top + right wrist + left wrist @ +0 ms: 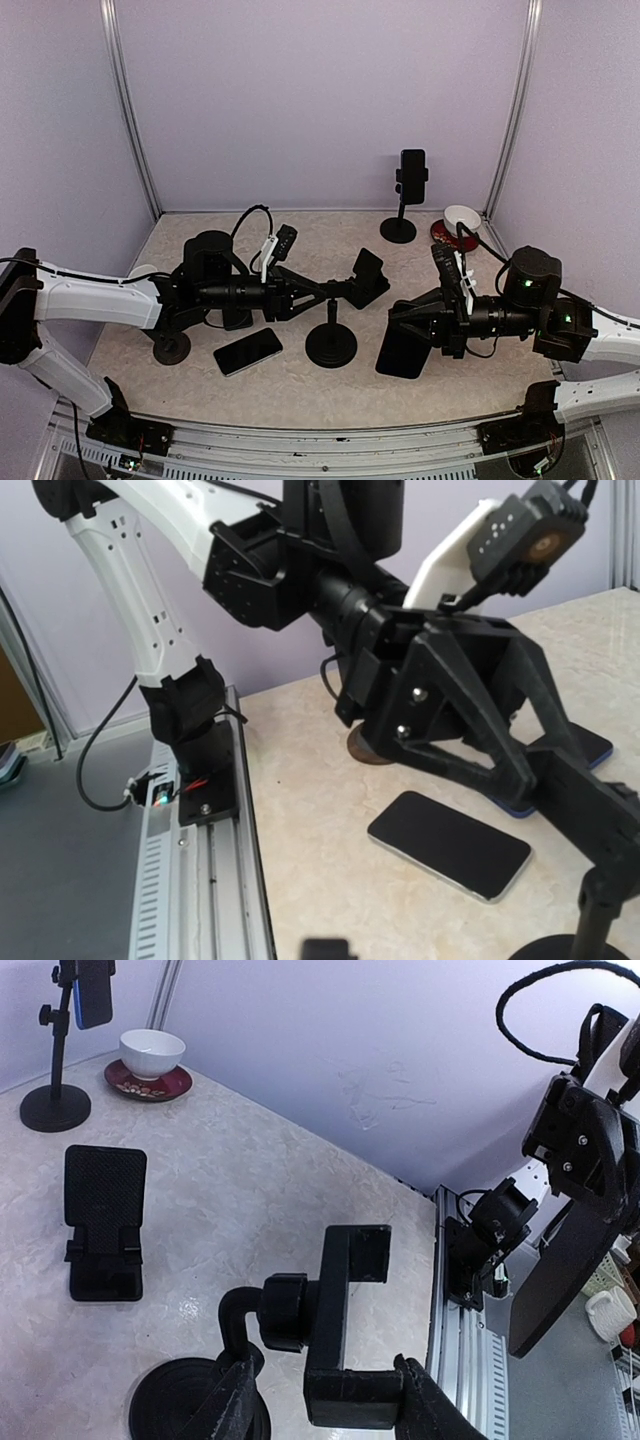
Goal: Place the phone on the phone stand
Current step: Move the phone stand to the center of the board.
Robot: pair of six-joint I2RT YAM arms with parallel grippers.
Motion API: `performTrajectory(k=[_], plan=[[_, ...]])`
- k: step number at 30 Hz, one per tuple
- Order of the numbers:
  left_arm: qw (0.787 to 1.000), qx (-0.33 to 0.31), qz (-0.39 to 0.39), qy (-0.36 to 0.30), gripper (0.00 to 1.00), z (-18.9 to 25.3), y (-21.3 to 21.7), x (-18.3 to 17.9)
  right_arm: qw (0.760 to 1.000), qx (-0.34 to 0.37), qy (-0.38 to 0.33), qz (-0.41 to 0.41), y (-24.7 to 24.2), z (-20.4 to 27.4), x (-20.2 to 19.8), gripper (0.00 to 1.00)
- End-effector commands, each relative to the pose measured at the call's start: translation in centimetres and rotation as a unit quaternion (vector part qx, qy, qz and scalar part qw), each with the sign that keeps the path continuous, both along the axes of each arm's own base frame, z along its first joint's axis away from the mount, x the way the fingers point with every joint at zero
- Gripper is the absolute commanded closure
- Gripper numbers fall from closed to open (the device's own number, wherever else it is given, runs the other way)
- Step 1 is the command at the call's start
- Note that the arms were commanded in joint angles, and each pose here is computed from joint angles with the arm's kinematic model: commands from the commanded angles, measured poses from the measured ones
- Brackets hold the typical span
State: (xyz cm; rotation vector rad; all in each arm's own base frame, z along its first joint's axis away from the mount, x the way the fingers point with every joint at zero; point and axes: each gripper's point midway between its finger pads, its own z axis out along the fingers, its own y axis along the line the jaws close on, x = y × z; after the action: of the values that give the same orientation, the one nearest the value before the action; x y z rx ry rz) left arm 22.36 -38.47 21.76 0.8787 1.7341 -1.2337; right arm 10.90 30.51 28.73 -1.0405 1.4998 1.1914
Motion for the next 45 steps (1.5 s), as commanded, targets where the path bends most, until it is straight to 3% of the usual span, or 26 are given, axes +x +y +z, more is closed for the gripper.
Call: performTrajectory(k=[1, 8, 12, 16, 38, 45], plan=[[1.0, -0.002, -0.004, 0.001, 0.58, 0.0, 0.5, -0.1, 0.999, 0.026, -0.021, -0.006, 0.1, 1.5, 0.4, 1.0], [1.0, -0.006, -0.008, 0.0, 0.6, 0.2, 0.5, -0.2, 0.999, 0.024, -0.021, -0.003, 0.3, 1.4, 0.5, 1.0], [1.0, -0.015, -0.017, -0.003, 0.53, 0.6, 0.5, -0.4, 1.0, 0.024, -0.02, 0.0, 0.4, 1.5, 0.4, 1.0], [1.0, -0.021, -0.023, -0.002, 0.53, 0.9, 0.5, -0.4, 1.0, 0.024, -0.02, 0.0, 0.4, 1.6, 0.4, 1.0], [0.999, -0.014, -0.04, 0.004, 0.66, 0.3, -0.2, -0.5, 1.0, 0.019, -0.015, 0.005, 0.6, 1.3, 0.3, 1.0], [0.999, -0.018, -0.043, 0.0, 0.75, 0.4, -0.2, -0.5, 1.0, 0.017, -0.012, 0.005, 0.7, 1.1, 0.3, 1.0]])
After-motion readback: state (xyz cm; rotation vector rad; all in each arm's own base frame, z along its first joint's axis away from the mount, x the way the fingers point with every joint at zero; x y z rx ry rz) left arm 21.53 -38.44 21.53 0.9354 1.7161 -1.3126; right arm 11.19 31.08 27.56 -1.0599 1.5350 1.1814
